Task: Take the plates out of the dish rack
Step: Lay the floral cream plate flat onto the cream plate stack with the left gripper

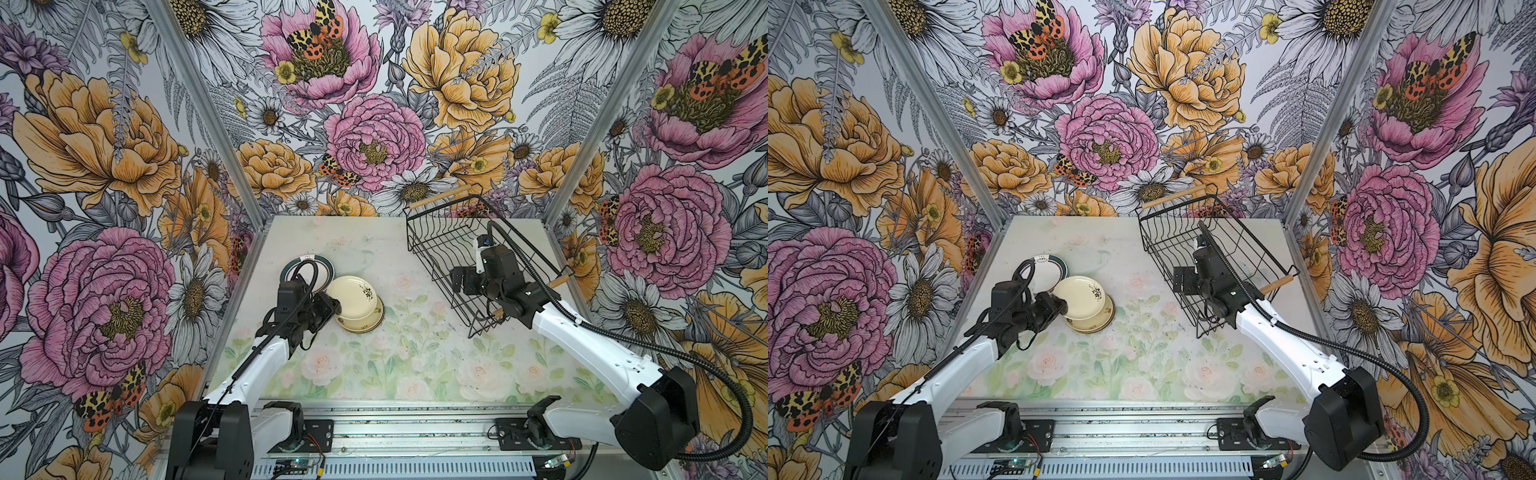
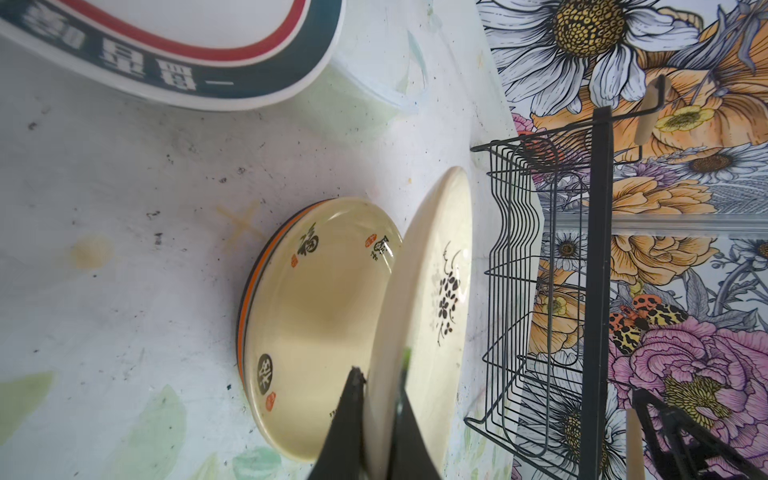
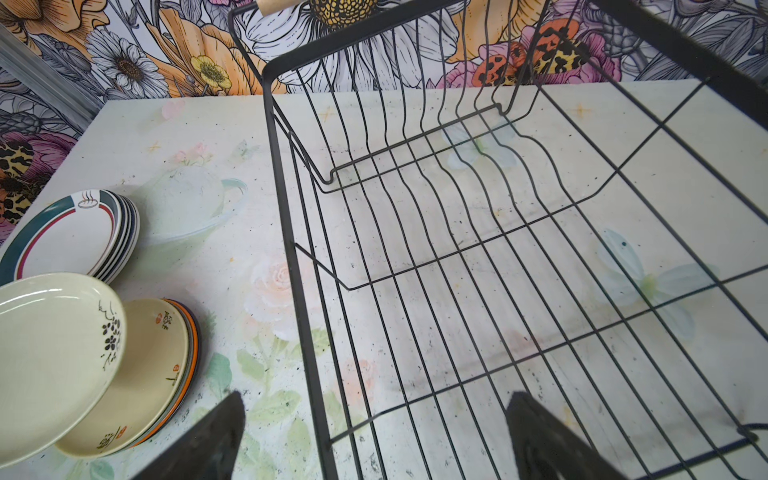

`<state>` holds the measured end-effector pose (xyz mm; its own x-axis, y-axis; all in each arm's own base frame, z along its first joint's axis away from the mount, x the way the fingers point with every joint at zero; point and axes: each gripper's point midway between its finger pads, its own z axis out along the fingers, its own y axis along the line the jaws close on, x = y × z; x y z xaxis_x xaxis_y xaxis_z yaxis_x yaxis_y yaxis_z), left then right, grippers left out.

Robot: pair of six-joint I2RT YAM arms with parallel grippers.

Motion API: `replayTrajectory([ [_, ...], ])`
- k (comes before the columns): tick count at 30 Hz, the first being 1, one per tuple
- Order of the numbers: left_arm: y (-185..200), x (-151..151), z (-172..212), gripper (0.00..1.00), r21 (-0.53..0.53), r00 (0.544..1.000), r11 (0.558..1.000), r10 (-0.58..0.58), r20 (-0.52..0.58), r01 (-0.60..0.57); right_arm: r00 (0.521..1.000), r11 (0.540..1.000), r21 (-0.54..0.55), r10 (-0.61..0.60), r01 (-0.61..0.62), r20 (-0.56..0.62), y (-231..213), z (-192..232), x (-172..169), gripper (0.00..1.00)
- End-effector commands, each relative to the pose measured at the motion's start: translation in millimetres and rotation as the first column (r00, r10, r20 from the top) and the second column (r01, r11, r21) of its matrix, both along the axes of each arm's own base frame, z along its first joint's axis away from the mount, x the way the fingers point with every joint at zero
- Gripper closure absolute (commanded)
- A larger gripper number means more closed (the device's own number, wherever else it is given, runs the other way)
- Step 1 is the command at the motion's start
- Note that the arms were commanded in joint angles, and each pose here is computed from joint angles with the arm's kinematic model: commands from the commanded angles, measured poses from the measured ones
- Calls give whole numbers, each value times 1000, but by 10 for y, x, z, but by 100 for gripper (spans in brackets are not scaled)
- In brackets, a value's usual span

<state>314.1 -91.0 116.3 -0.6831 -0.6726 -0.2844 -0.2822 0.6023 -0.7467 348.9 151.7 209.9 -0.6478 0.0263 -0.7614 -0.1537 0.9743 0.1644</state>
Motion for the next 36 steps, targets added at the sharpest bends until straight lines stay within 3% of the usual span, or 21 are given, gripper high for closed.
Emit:
replayTrajectory([
  [1, -78, 44, 68, 98, -15, 999, 999, -29, 46, 30, 1000, 1000, 11, -15, 15, 12, -34, 53, -15, 1],
  [36, 6, -47, -307, 92, 79, 997, 996, -24, -75, 30, 1000, 1000, 16, 6, -5, -20, 51, -12, 47, 0],
])
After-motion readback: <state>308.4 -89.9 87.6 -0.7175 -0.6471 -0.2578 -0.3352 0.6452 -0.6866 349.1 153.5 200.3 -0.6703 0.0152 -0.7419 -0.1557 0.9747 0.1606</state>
